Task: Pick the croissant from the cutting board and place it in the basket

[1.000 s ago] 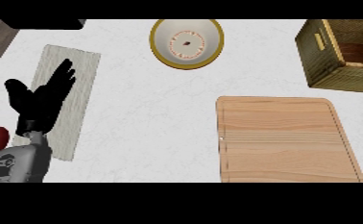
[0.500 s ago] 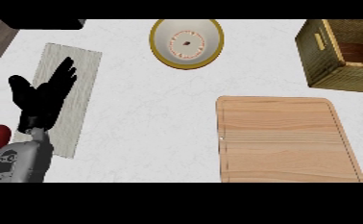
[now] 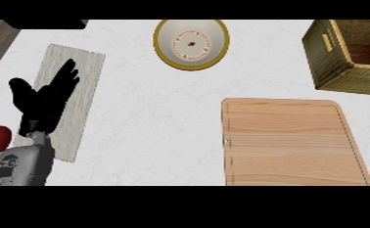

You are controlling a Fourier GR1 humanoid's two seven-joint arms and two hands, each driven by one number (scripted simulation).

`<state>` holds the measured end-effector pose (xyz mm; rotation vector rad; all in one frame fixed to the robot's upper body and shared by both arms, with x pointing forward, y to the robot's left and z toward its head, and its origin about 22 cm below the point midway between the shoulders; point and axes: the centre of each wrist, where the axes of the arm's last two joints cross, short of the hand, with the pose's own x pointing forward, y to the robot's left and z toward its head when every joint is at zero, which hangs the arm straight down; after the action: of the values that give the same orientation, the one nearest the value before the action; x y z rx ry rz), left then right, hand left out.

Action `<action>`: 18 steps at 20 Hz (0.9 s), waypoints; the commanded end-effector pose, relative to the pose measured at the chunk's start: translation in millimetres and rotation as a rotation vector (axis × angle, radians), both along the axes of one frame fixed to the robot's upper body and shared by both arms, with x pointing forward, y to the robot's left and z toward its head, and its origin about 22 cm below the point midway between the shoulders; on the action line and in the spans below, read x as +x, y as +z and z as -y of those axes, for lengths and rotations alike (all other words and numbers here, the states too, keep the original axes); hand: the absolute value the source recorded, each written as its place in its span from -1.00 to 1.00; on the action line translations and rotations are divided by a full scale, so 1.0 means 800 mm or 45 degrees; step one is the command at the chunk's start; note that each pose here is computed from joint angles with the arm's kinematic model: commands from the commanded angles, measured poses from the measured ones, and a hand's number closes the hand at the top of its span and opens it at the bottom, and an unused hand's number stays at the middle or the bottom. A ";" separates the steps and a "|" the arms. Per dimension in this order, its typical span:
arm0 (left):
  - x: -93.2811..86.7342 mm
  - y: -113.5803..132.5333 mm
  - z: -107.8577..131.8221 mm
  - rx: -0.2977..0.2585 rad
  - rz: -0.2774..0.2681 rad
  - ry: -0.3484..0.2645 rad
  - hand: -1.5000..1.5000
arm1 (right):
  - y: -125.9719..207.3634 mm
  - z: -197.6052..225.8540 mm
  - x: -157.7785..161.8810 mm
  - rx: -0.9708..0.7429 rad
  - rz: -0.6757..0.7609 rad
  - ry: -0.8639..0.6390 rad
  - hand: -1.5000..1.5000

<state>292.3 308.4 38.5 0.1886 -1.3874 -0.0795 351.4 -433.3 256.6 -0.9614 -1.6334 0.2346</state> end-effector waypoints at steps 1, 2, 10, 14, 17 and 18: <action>-0.011 -0.013 -0.018 -0.026 0.008 -0.016 0.00 | -0.020 -0.001 0.022 -0.017 0.007 0.066 -1.00; -0.007 0.000 -0.006 0.008 -0.003 0.003 0.00 | 0.001 0.008 0.022 0.024 0.057 0.083 -1.00; 0.009 -0.002 0.004 -0.012 -0.008 -0.002 0.00 | 0.030 0.072 -0.002 0.439 0.260 -0.124 -1.00; 0.004 0.008 -0.013 -0.007 0.018 0.038 0.00 | 0.032 0.128 -0.047 0.626 0.330 -0.166 -1.00; 0.002 -0.005 0.005 0.013 -0.008 0.027 0.00 | 0.032 0.172 -0.087 0.620 0.302 -0.175 -1.00; 0.010 0.005 0.001 -0.022 0.006 -0.007 0.00 | 0.046 0.185 -0.102 0.623 0.272 -0.165 -1.00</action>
<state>293.4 309.8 37.6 0.1866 -1.3868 -0.0714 305.8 -545.7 287.2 -0.7598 -1.7097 -0.3156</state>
